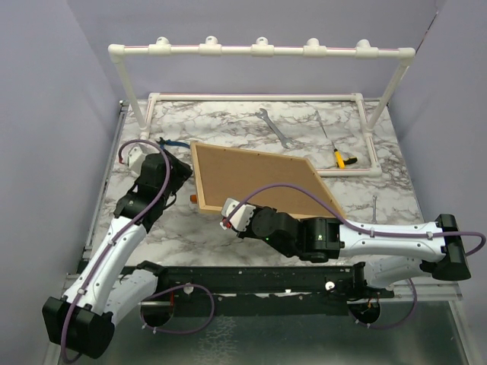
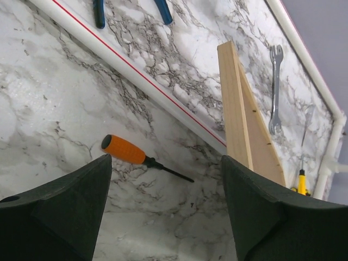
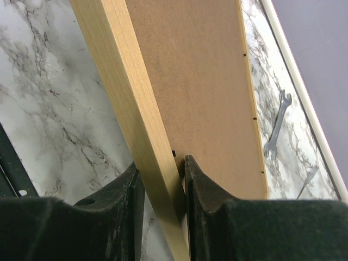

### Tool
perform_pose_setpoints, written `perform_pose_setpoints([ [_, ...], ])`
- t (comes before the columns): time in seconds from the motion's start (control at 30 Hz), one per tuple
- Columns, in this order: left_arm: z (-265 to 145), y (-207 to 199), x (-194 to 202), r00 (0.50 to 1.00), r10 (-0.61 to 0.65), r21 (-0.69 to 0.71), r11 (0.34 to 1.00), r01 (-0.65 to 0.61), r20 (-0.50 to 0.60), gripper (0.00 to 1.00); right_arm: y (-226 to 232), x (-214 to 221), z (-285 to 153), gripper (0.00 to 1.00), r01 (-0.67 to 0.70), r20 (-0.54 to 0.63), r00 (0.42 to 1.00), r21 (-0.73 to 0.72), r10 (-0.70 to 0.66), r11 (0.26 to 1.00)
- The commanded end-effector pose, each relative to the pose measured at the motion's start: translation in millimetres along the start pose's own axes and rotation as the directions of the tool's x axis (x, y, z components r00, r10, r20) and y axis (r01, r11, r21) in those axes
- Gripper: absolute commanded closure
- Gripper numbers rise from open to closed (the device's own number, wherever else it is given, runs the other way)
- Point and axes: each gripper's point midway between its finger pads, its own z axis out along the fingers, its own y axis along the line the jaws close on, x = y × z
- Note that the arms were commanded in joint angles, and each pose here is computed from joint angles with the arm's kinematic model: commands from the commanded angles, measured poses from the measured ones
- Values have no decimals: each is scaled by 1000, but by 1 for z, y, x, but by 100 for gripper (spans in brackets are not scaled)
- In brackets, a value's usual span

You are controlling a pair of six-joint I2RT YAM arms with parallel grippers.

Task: Take the photo out of the frame
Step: Turn over the photo frame at the center of the board.

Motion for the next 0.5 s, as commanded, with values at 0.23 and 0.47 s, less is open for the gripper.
perform_pose_setpoints([
  [0.23,9,-11,-24,933,-353,54,935,350,66,18,0,-30,-4,99,-191,92,977,-21,192,981],
  [0.47,29,-33,-4,896,-433,117,889,442,-97,20,2,-32,-3,99,-180,97,978,-33,183,983],
])
